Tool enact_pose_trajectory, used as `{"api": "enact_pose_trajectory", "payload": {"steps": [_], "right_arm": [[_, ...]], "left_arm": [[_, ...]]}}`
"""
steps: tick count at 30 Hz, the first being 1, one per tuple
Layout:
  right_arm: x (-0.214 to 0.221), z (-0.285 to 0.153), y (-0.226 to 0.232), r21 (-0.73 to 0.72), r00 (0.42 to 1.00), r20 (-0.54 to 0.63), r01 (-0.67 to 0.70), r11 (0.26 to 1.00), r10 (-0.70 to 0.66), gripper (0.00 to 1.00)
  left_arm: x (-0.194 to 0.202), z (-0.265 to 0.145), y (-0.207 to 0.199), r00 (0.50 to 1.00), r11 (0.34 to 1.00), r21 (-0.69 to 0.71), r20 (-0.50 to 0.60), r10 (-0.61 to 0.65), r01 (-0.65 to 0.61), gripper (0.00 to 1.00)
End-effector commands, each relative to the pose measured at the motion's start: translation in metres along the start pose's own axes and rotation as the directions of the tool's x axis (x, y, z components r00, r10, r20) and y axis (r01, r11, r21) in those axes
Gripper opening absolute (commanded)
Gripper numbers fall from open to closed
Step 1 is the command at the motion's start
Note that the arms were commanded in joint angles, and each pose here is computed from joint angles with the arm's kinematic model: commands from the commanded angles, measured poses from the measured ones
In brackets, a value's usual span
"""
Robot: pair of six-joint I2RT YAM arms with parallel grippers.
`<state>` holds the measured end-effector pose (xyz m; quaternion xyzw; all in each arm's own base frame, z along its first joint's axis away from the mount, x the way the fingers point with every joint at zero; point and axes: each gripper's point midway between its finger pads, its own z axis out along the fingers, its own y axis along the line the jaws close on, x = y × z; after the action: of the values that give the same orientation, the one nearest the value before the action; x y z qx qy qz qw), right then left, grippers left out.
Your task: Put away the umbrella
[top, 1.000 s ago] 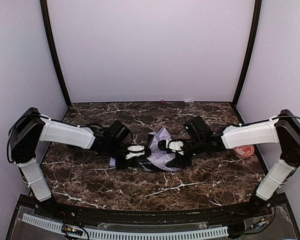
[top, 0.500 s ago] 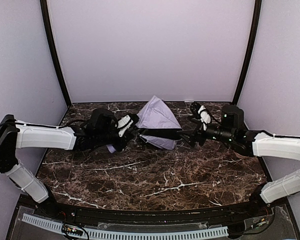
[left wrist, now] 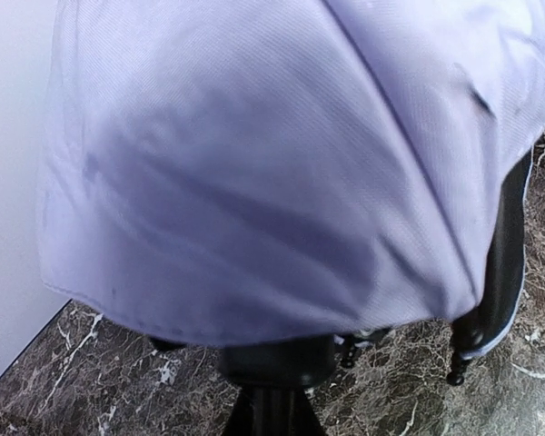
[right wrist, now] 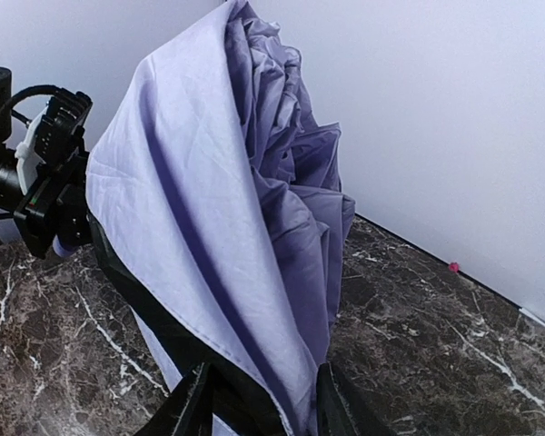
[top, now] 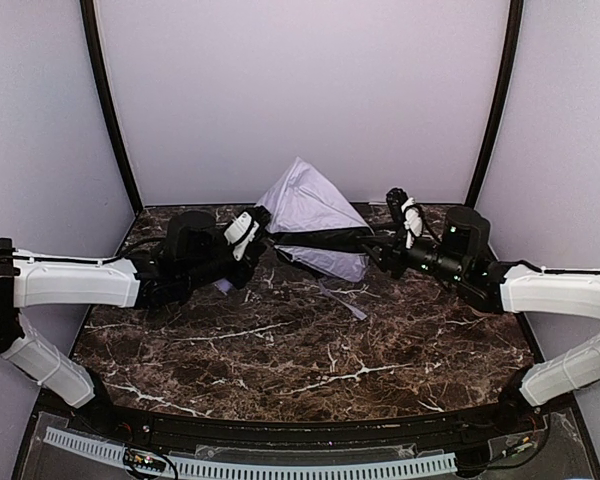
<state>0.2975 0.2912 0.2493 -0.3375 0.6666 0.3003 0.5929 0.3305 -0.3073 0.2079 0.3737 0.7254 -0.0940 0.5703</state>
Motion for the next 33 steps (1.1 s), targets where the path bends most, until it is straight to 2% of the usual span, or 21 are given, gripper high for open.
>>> {"api": "enact_pose_trajectory", "payload": {"steps": [1,4,8,10,14,16,20,23,26,29,31,33], "right_arm": [[-0.015,0.004,0.009,-0.007,0.999,0.045,0.024,1.0,-0.023,0.35],[-0.006,0.009,0.013,0.015,0.999,0.003,0.052,0.999,-0.052,0.23],[0.015,0.022,0.013,0.114,0.985,-0.121,0.138,0.984,-0.125,0.14],[0.026,0.031,0.006,0.184,0.973,-0.198,0.152,0.971,-0.115,0.0],[0.039,0.051,-0.001,0.278,0.947,-0.319,0.124,0.952,-0.031,0.0],[0.033,0.064,0.015,0.246,0.946,-0.323,0.107,0.963,-0.023,0.02],[-0.005,0.074,0.083,0.02,0.971,-0.206,0.128,0.992,-0.121,0.08],[-0.04,0.063,0.122,-0.145,0.99,-0.068,0.112,0.983,-0.123,0.1],[-0.063,0.043,0.162,-0.331,0.989,0.048,0.151,0.932,-0.143,0.15],[-0.082,0.014,0.193,-0.489,0.977,0.158,0.201,0.849,-0.141,0.25],[-0.094,-0.003,0.203,-0.544,0.968,0.213,0.228,0.808,-0.129,0.29],[-0.101,-0.013,0.201,-0.548,0.964,0.232,0.243,0.8,-0.134,0.32]], "left_arm": [[-0.028,-0.001,0.016,0.998,0.997,-0.078,0.064,-0.007,0.012,0.0],[-0.026,0.004,0.021,1.0,0.994,-0.108,0.024,-0.019,0.022,0.0],[-0.009,0.015,0.039,0.994,0.975,-0.222,-0.104,-0.036,0.012,0.0],[-0.005,0.017,0.044,0.99,0.967,-0.253,-0.132,-0.04,0.005,0.0],[0.002,0.027,0.047,0.982,0.961,-0.276,-0.188,-0.033,-0.021,0.0],[0.009,0.033,0.047,0.976,0.957,-0.288,-0.215,-0.019,-0.045,0.0],[0.031,0.044,0.045,0.961,0.954,-0.285,-0.275,0.008,-0.089,0.0],[0.045,0.052,0.044,0.954,0.96,-0.269,-0.3,-0.002,-0.083,0.0],[0.06,0.061,0.046,0.943,0.962,-0.263,-0.333,-0.016,-0.076,0.0],[0.071,0.067,0.048,0.935,0.967,-0.248,-0.352,-0.034,-0.058,0.0],[0.075,0.069,0.047,0.934,0.971,-0.232,-0.356,-0.036,-0.051,0.0],[0.072,0.07,0.039,0.943,0.982,-0.182,-0.334,-0.014,-0.05,0.0]]}}
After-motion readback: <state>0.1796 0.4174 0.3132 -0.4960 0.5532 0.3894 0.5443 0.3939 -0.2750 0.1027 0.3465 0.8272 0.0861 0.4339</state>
